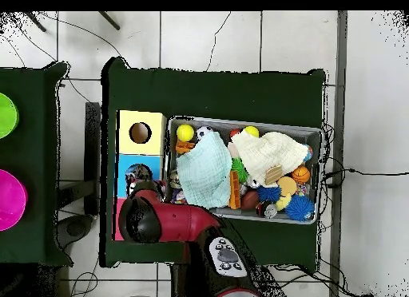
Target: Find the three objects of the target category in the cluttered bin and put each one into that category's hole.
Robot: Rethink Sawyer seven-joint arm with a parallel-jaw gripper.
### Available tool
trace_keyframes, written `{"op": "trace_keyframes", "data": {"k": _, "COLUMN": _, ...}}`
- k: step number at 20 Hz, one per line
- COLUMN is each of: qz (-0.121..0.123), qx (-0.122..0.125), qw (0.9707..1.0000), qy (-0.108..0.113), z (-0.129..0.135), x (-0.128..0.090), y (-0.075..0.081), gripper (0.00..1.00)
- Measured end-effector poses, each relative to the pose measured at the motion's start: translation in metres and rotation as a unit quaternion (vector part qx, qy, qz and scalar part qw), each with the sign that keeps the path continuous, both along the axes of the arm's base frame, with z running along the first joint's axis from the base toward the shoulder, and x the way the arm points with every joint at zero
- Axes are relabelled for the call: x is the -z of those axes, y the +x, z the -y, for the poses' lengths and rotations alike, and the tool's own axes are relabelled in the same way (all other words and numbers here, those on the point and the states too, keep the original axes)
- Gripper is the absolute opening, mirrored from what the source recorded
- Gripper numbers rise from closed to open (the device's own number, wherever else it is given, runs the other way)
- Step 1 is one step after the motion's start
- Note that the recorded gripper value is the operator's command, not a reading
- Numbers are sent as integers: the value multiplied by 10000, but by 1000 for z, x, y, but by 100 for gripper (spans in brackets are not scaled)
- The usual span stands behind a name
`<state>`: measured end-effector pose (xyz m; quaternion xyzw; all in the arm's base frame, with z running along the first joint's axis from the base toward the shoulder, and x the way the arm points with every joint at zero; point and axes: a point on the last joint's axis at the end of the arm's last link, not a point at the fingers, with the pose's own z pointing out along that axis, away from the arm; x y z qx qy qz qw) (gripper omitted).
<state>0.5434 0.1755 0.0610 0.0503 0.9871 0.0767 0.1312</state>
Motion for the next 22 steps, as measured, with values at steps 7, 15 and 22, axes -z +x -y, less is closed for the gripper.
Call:
{"op": "trace_keyframes", "data": {"k": 7, "qz": -7, "qx": -24, "qw": 10000, "qy": -1, "z": -1, "x": 3, "y": 1, "gripper": 0}}
{"op": "trace_keyframes", "data": {"k": 15, "qz": -15, "qx": -26, "qw": 10000, "qy": -3, "z": 0, "x": 0, "y": 1, "gripper": 0}}
{"op": "trace_keyframes", "data": {"k": 22, "qz": -173, "qx": -44, "qw": 9998, "qy": 40, "z": 6, "x": -20, "y": 4, "gripper": 0}}
